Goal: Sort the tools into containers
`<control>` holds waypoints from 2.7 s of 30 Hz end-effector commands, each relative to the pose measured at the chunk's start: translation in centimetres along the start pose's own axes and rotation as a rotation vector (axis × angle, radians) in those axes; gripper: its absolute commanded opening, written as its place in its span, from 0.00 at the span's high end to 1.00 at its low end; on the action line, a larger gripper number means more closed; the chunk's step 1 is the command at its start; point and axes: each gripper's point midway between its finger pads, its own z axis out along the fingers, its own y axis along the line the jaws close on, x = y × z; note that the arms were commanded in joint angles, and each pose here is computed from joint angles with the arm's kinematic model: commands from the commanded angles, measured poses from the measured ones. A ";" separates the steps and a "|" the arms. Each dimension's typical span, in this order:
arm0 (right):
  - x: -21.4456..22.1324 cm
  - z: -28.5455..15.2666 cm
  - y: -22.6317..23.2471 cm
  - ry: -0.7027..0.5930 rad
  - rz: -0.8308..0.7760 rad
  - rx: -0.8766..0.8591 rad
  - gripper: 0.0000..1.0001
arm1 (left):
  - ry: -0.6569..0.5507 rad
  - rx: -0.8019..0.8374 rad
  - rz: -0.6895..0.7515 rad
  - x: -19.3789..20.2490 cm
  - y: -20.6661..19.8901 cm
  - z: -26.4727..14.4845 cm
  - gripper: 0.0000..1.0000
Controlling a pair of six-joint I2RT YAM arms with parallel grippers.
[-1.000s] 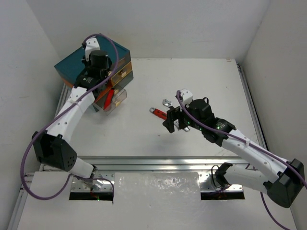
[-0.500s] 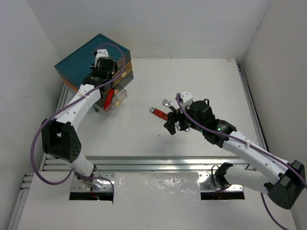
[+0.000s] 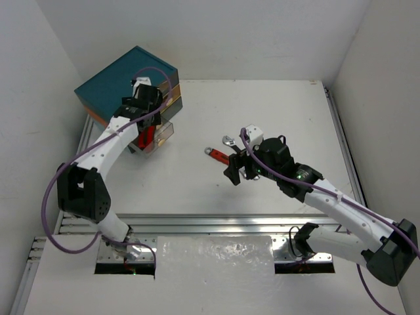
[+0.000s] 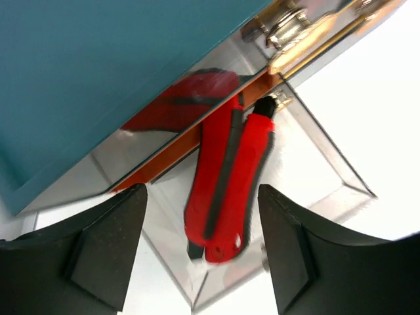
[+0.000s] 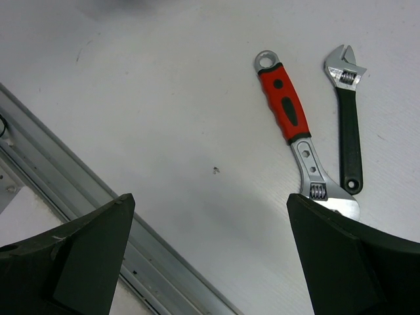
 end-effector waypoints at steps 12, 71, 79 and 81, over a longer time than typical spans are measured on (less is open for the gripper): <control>-0.5 0.2 -0.5 -0.029 -0.022 0.022 0.01 | 0.043 0.202 0.122 5.8 -11.4 -3.7 1.00; 1.0 3.6 -0.1 0.003 0.142 -0.048 0.01 | -0.219 -0.079 0.330 -0.7 -8.2 -1.7 0.49; 1.5 2.8 0.1 -0.020 0.148 -0.064 0.01 | -0.194 -0.376 0.540 0.6 -7.8 3.8 0.10; 1.7 2.3 -0.2 -0.030 0.150 -0.053 0.01 | -0.181 -0.378 0.590 1.3 -8.4 5.8 0.11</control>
